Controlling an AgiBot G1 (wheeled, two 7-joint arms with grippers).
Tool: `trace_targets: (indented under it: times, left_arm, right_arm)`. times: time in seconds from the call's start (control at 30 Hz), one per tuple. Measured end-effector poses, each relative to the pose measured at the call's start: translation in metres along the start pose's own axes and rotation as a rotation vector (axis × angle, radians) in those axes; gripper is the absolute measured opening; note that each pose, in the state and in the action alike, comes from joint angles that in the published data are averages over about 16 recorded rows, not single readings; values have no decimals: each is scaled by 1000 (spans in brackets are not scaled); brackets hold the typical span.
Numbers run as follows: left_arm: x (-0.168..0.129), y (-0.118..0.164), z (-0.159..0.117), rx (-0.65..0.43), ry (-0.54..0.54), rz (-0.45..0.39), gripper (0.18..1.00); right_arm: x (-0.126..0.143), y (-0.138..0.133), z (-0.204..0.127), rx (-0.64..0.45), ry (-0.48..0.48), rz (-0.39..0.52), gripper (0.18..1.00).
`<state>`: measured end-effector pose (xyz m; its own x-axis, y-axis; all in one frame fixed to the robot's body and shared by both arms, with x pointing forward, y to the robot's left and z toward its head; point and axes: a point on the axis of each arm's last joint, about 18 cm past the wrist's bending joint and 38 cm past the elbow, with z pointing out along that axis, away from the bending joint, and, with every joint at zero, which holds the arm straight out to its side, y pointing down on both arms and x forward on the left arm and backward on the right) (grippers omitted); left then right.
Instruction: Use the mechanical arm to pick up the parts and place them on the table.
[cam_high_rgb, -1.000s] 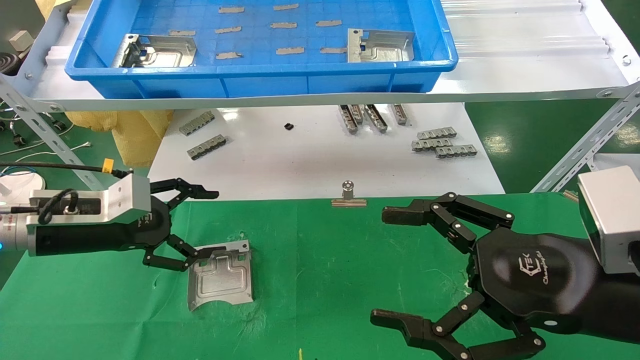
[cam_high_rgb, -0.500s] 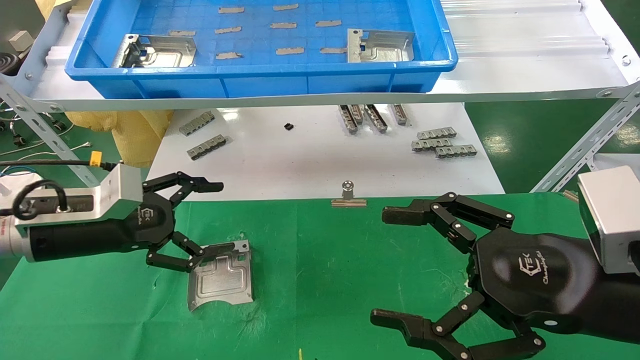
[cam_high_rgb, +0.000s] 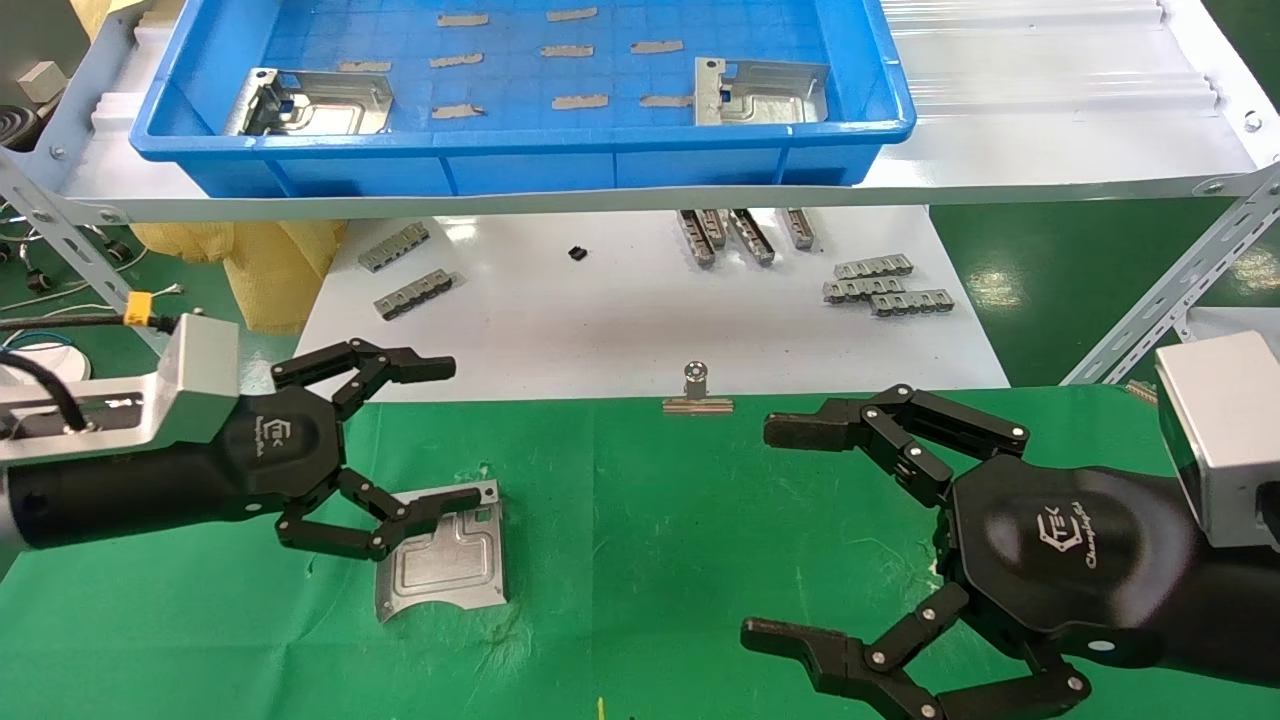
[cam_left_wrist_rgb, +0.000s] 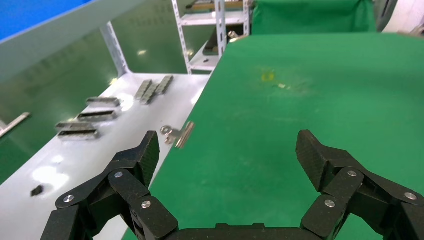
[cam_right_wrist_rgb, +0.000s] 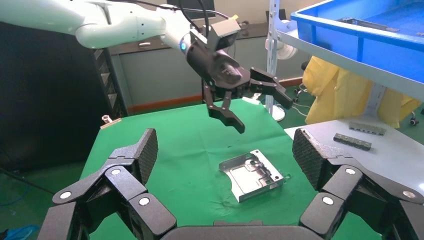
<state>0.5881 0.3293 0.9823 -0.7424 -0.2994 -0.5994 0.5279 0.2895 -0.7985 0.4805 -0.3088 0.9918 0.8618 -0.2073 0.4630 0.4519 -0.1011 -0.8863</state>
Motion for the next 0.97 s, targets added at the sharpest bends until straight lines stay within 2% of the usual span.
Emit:
trace_targets:
  times: [0.57,0.97]
  left_arm:
    - [41,-40,-11,105,64,-76,1000]
    - [68,-62,-17,139,117,-114,1000]
  right_arm:
    - [0,0,0,0,0,0,1000]
    - [0,0,0,0,0,0,1000]
